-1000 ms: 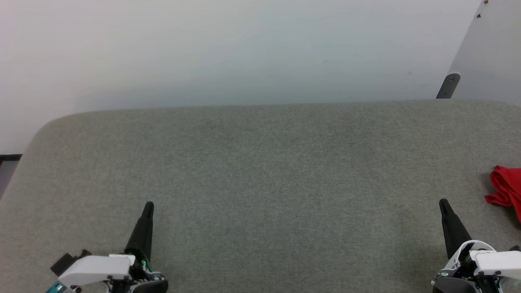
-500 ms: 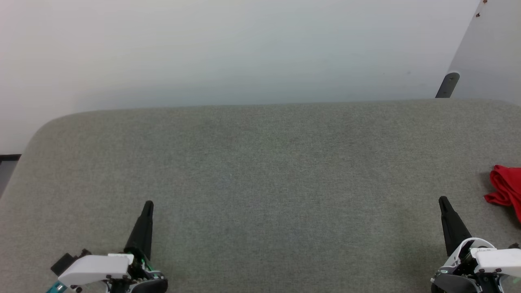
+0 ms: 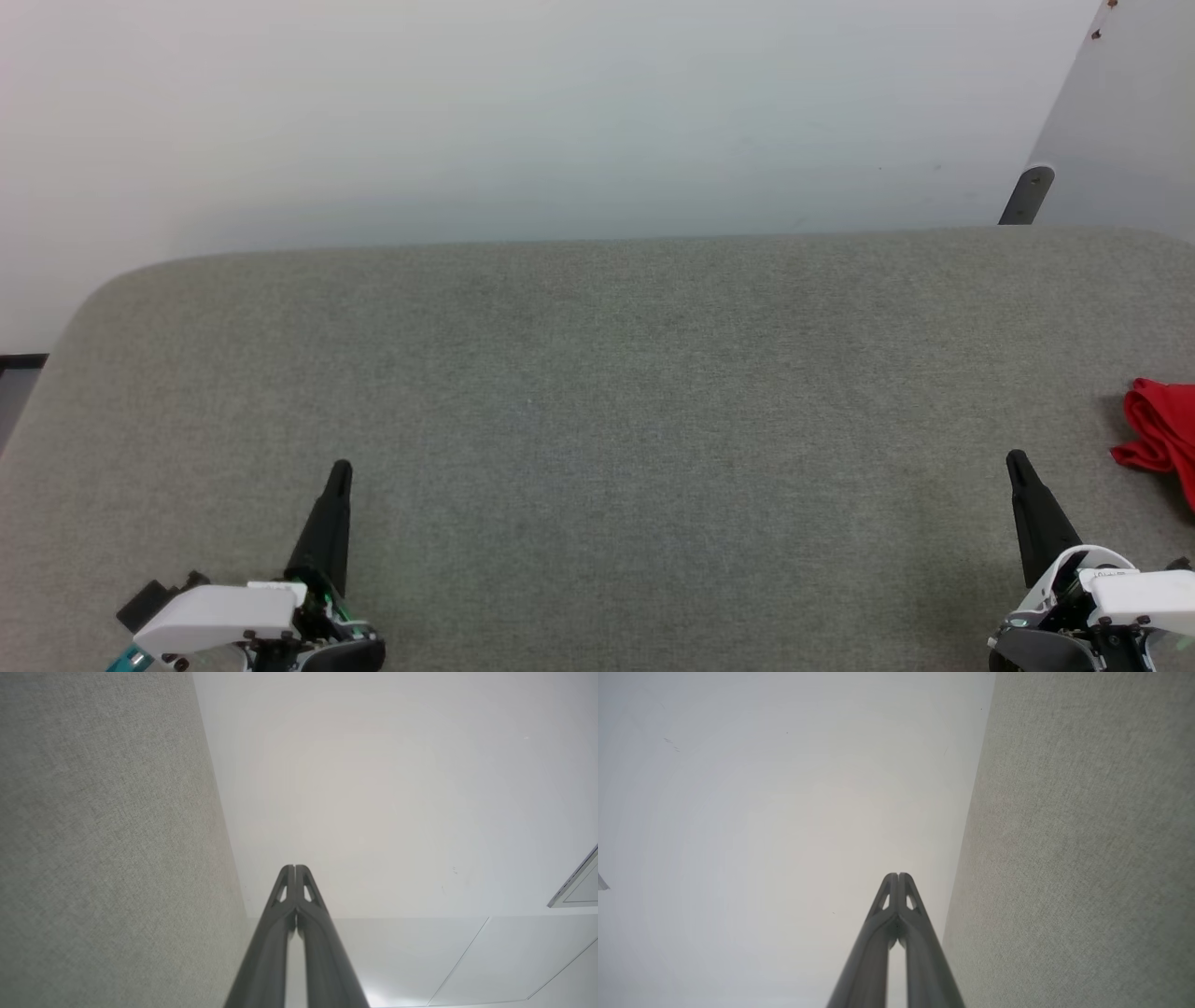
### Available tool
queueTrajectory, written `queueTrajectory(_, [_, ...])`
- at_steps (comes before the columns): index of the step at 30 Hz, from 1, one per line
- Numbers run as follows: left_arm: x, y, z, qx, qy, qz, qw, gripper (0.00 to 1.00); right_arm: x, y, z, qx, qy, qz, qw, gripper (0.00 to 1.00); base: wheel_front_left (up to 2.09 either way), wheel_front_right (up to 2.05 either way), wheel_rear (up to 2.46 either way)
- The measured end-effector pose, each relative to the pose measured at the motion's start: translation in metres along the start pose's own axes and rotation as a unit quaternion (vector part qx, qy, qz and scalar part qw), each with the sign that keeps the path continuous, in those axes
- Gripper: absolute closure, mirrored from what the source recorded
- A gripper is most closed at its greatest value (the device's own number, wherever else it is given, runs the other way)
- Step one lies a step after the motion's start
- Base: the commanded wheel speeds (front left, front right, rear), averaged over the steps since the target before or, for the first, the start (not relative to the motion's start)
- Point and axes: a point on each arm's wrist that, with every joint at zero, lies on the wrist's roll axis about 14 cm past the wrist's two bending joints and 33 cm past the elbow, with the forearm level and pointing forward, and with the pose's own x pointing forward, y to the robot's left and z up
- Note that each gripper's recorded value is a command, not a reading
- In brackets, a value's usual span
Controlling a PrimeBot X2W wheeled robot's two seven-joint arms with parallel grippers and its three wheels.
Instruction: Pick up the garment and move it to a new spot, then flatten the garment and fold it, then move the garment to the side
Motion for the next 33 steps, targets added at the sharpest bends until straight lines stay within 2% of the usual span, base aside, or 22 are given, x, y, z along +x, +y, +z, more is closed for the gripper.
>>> queueTrajectory(33, [0.0,0.0,0.0,0.0,0.0,0.0,1.0,1.0,0.0,0.0,0.0,0.0,0.0,0.0,1.0,1.0,0.0,0.0,0.0])
